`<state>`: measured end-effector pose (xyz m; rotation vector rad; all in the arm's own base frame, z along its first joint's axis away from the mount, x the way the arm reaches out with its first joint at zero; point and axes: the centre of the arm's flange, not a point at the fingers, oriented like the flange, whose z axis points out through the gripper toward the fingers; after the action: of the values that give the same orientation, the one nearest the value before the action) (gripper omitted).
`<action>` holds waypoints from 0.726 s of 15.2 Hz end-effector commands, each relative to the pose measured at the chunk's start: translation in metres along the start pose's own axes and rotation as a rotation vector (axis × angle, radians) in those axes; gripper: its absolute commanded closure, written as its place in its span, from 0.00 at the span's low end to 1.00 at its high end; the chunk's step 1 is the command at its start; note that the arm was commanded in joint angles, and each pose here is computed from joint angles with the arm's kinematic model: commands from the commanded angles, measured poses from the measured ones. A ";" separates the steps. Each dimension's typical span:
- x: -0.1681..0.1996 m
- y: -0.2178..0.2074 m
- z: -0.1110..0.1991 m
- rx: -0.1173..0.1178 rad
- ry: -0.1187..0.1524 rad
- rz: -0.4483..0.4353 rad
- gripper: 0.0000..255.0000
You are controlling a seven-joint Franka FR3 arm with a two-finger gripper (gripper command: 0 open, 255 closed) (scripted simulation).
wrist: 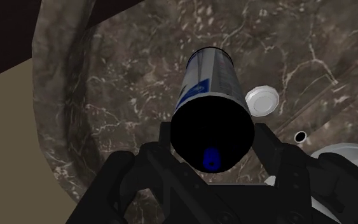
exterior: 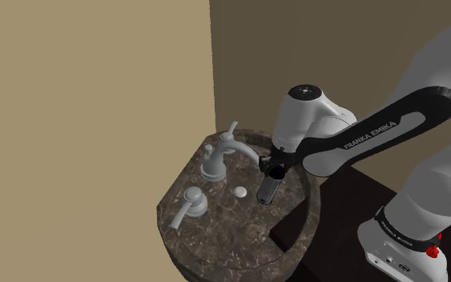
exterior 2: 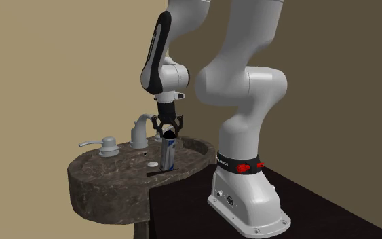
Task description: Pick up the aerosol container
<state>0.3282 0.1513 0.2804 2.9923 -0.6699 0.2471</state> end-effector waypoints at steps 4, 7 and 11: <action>-0.001 0.000 0.001 -0.002 -0.003 -0.001 1.00; 0.001 0.000 -0.004 -0.002 -0.003 -0.001 1.00; 0.004 0.001 -0.024 -0.002 -0.003 -0.001 1.00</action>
<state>0.3278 0.1520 0.2998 2.9914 -0.6691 0.2426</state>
